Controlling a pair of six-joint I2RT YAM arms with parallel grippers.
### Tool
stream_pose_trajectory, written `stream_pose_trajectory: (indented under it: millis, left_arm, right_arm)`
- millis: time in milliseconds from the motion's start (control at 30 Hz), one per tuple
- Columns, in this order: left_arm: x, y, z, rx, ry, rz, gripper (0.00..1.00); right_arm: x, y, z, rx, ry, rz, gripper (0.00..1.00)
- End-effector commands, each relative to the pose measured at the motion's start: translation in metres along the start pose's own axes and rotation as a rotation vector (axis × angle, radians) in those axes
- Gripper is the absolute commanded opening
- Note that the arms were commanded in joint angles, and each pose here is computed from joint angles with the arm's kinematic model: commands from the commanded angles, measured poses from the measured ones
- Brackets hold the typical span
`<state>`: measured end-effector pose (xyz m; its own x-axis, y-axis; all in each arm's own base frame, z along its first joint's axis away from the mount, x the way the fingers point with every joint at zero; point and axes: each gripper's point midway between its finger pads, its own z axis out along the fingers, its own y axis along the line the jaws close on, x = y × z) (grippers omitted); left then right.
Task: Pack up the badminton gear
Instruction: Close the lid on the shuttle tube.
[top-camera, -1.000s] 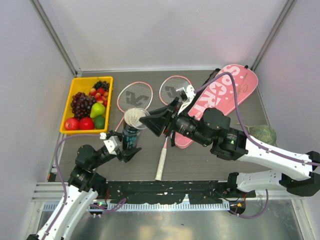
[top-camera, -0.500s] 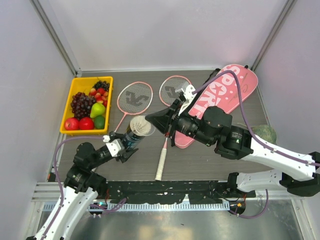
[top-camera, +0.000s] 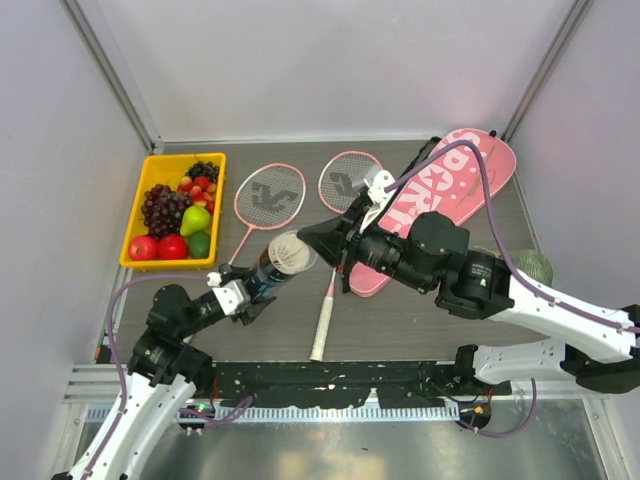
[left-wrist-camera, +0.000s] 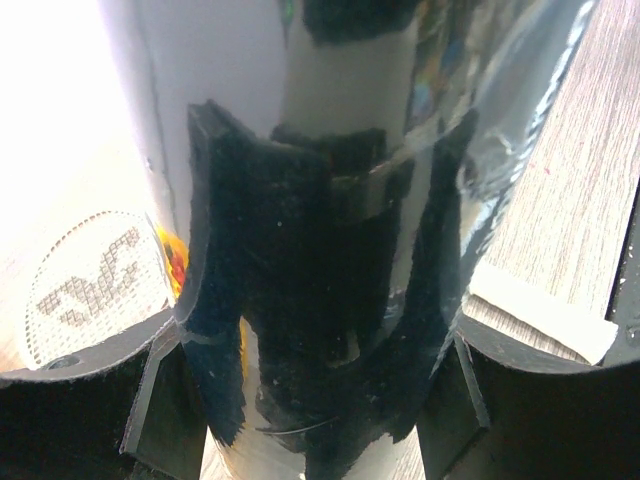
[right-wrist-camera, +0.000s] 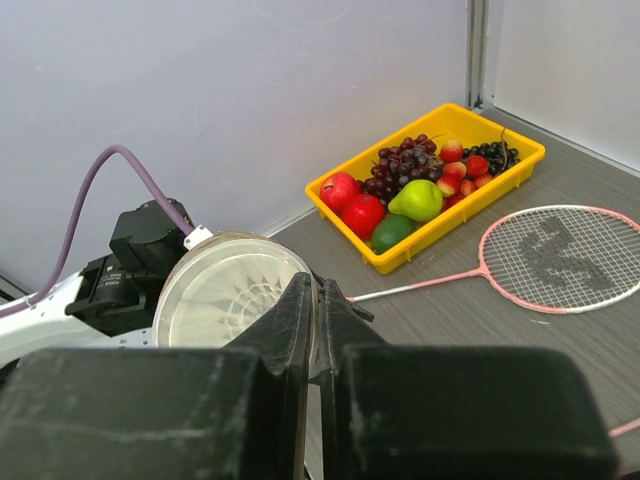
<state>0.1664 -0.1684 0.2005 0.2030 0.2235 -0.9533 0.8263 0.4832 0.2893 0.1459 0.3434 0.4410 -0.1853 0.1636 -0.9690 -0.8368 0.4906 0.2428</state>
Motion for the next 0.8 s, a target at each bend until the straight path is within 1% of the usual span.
stream_pose_trajectory:
  millis: [0, 200, 467, 600, 667, 767]
  left_arm:
    - [-0.043, 0.009, -0.002, -0.012, -0.114, 0.093, 0.00]
    - [-0.042, 0.009, -0.001, -0.010, -0.108, 0.084, 0.00]
    - [-0.045, 0.011, -0.001, -0.020, -0.110, 0.053, 0.00]
    - [-0.047, 0.012, 0.001, -0.014, -0.109, 0.044, 0.00]
    - [-0.048, 0.011, 0.002, -0.004, -0.113, 0.042, 0.00]
    - [-0.048, 0.009, 0.002, 0.003, -0.113, 0.034, 0.00]
  right_arm:
    - [-0.008, 0.006, 0.008, -0.021, -0.060, 0.028, 0.06]
    - [-0.012, 0.010, 0.015, -0.046, -0.131, 0.032, 0.05]
    - [0.011, 0.009, 0.017, -0.060, -0.087, -0.025, 0.06]
    - [0.018, 0.003, 0.018, -0.032, -0.070, -0.048, 0.05]
    - [0.020, -0.004, 0.020, 0.010, -0.061, -0.069, 0.05]
    - [0.019, -0.005, 0.022, 0.032, -0.069, -0.084, 0.06]
